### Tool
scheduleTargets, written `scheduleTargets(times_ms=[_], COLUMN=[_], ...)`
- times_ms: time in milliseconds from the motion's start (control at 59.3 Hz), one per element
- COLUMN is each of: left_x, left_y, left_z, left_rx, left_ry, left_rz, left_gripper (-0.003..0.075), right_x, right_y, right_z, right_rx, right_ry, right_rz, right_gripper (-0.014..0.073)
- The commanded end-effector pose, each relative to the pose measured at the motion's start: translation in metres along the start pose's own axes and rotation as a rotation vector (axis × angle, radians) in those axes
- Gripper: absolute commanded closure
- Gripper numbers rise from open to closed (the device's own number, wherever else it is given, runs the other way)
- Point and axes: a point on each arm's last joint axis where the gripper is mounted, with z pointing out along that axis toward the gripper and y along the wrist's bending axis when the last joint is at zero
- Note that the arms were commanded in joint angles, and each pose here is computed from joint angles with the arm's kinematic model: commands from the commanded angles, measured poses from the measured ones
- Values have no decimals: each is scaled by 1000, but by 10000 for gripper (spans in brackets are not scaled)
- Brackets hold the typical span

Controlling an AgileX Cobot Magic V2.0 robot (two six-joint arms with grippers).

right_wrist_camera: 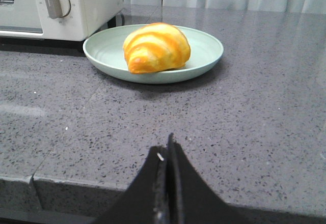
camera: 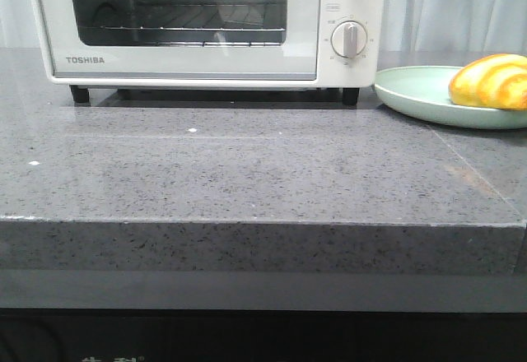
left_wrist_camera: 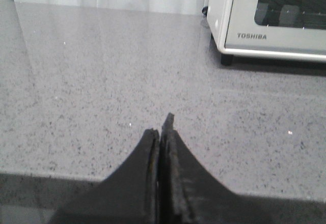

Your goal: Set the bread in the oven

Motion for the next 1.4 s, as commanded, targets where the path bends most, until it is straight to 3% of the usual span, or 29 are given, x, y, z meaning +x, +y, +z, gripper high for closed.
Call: scheduleTargets(times_ms=[0,118,219,337,438,590,776,944,1180,1383], left_x=[-15,-40,-66,-93,-114,-135,-164,-193,-220,-227], left_y=[1,1,1,-1,-1,-1,-6,-34,-104,-147], left_z=[-3,-10,-18,-22,-13,11,47,95,152,196], left_rx=[-13,-17,-12,-3,1,-2,40,196,424,491], left_ry=[-183,-328,-355,-287,-190,-129,-66,7,2,15], left_rz=[-12,-11,-11,-9,-9,-10,-45,-23,26,52], left_gripper=[741,741,741,741,741,741,741,741,741,741], right_x=[-25,-53,-82,-109,-124,-128,-130,-130,-130,-130], right_y=[-1,1,3,5,7,8,8,8,8,8], right_z=[-6,-16,-25,-27,-20,-5,-2,-2,-2,-2], right_rx=[14,5,-13,-24,-50,-57,-52,-63,-63,-63], right_ry=[-158,-212,-235,-203,-96,0,-14,-20,-20,-20], right_rz=[-2,1,31,28,69,83,86,120,120,120], right_gripper=[656,656,656,656,656,656,656,656,656,656])
